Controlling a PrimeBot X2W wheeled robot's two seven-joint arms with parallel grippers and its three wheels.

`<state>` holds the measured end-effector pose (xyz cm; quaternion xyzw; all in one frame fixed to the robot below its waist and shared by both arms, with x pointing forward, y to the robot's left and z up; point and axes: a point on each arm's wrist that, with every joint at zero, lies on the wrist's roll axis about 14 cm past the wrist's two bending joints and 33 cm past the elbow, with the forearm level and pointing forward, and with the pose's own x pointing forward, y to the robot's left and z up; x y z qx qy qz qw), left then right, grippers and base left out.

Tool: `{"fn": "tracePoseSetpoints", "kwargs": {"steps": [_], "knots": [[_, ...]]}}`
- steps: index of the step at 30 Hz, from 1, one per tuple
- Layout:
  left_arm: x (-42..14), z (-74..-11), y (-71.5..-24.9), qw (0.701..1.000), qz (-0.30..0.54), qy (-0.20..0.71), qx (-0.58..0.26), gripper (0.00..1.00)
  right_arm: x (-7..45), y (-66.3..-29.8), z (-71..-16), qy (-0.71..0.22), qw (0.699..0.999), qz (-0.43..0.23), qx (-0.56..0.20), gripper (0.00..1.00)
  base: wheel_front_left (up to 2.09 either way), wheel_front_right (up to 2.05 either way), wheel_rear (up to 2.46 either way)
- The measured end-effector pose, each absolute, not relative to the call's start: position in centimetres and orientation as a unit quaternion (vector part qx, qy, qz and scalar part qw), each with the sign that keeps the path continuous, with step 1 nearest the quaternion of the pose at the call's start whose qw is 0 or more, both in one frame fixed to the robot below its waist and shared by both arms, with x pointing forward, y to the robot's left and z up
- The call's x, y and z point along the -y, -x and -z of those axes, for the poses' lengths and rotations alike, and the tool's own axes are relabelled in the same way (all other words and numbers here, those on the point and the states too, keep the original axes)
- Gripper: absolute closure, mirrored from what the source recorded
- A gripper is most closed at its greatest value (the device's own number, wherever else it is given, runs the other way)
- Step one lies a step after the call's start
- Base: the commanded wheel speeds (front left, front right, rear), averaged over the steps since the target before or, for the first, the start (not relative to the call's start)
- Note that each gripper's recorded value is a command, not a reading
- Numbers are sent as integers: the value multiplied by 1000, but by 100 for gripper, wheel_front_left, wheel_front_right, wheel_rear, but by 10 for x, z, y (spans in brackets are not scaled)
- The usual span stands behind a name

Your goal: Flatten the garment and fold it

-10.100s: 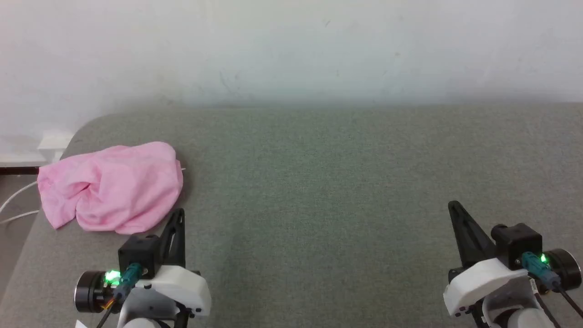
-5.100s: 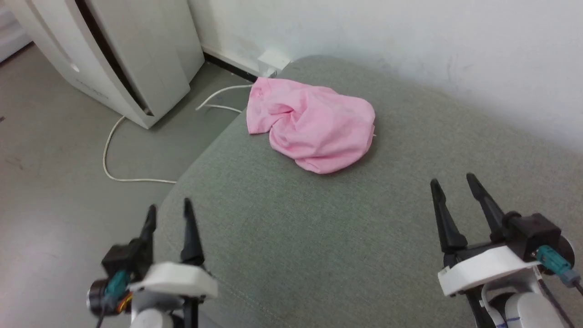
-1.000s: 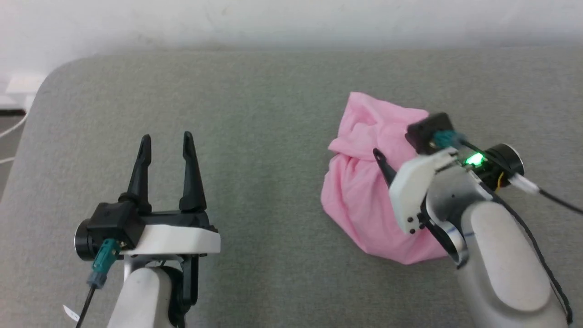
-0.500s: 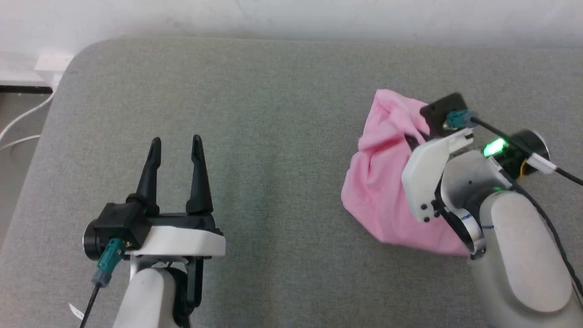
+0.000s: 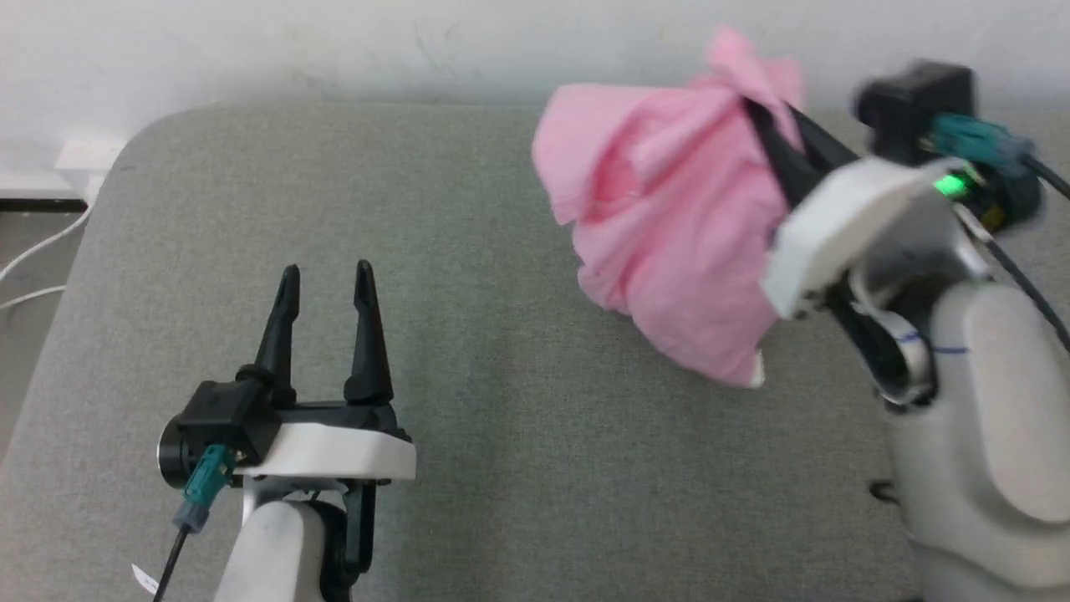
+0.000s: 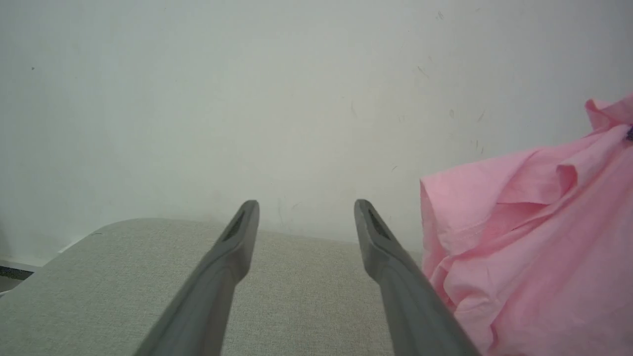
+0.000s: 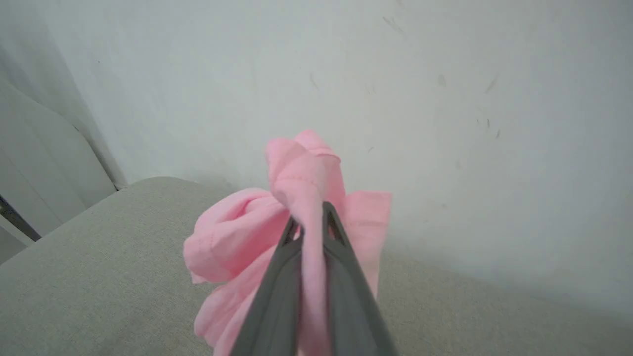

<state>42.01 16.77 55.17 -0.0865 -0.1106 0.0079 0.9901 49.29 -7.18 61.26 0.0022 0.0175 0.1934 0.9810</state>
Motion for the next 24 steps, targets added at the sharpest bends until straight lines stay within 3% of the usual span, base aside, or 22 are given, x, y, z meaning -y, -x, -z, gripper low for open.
{"fn": "tracePoseSetpoints", "kwargs": {"steps": [4, 8, 9, 10, 11, 17, 24], "knots": [[-161, -551, -420, 990, 1, 91, 108, 0, 144, -487, -559, -17, 993, -86, -84, 100, 0, 0, 0], [-154, -548, -420, 990, 14, 93, 104, 0, 224, -454, -495, -20, 985, 31, -169, 100, 0, 0, 0], [-152, -548, -420, 990, 16, 93, 103, 0, 239, -443, -481, -22, 980, 54, -190, 87, 0, 0, 0], [-151, -548, -421, 990, 17, 93, 102, 0, 251, -432, -469, -25, 975, 73, -207, 24, 0, 0, 0], [-150, -547, -421, 990, 19, 94, 102, 0, 262, -422, -459, -30, 971, 89, -222, 0, 0, 0, 0], [-140, -545, -422, 990, 35, 97, 97, 0, 301, -390, -459, -41, 970, 147, -190, 0, 0, 0, 0], [-107, -539, -422, 987, 90, 104, 84, 0, 274, -387, -501, -18, 993, 103, -62, 0, 0, 0, 0]]}}
